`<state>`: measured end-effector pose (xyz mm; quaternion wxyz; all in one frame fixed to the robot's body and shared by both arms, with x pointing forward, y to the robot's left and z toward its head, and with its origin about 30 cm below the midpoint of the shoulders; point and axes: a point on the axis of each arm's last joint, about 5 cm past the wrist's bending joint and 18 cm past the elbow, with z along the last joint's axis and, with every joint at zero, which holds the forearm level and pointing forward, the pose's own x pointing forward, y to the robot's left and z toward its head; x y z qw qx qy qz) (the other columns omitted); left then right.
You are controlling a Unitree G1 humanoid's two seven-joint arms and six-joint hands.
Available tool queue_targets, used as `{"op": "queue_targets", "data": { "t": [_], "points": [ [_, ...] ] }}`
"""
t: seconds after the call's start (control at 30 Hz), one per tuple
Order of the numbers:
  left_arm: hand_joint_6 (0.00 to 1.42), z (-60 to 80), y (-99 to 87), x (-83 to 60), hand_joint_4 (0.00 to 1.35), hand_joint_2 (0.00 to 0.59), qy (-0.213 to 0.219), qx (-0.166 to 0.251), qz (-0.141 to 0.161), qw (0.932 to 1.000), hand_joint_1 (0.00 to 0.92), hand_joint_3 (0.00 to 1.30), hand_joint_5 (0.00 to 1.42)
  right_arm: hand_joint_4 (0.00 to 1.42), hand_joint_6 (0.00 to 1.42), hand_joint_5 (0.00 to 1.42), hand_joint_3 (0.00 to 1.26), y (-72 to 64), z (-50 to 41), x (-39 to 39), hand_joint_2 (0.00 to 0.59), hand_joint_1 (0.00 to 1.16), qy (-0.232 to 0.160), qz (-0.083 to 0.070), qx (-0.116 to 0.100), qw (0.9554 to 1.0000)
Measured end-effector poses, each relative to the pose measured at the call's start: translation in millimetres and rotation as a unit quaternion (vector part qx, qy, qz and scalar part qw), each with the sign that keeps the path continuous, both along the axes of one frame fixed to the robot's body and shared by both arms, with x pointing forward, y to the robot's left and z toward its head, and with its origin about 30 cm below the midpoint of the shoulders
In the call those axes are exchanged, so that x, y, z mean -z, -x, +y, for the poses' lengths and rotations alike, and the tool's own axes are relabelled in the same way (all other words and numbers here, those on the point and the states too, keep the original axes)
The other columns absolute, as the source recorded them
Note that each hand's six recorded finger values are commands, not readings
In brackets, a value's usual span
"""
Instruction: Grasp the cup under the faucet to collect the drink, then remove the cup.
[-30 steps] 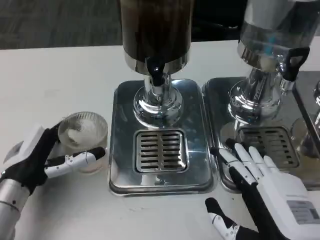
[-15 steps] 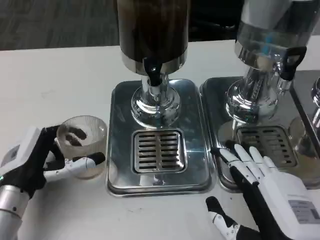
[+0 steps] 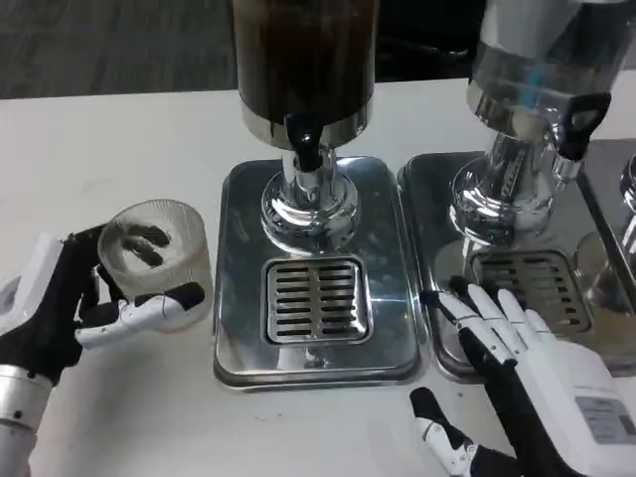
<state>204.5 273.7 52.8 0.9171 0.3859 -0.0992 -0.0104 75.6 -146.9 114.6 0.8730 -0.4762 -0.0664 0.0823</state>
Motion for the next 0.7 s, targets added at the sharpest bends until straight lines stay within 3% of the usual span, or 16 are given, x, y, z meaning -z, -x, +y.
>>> {"op": "queue_targets", "data": {
  "t": [0.3, 0.43, 0.7],
  "points": [
    [1.35, -18.1, -10.8, -1.2, 0.85, 0.0, 0.009, 0.042, -0.001, 0.9991, 0.574, 0.7, 1.05, 0.04, 0.03, 0.0, 0.15, 0.1, 2.4, 0.1, 0.457, 0.61, -0.01, -0.006, 0.008, 0.9999],
    [1.34, -33.9, -20.1, -0.1, 0.85, 0.0, 0.0, 0.071, 0.013, 0.9974, 0.574, 0.7, 1.05, 0.04, 0.03, 0.0, 0.15, 2.0, 2.8, 0.7, 0.455, 0.61, -0.013, -0.006, 0.014, 0.9998],
    [1.31, -48.7, -29.3, 1.6, 0.83, 0.0, -0.025, 0.099, 0.035, 0.9942, 0.567, 0.7, 1.02, 0.04, 0.04, 0.0, 0.15, 6.1, 4.0, -1.4, 0.454, 0.6, -0.018, -0.012, 0.025, 0.9995]
  ]
}}
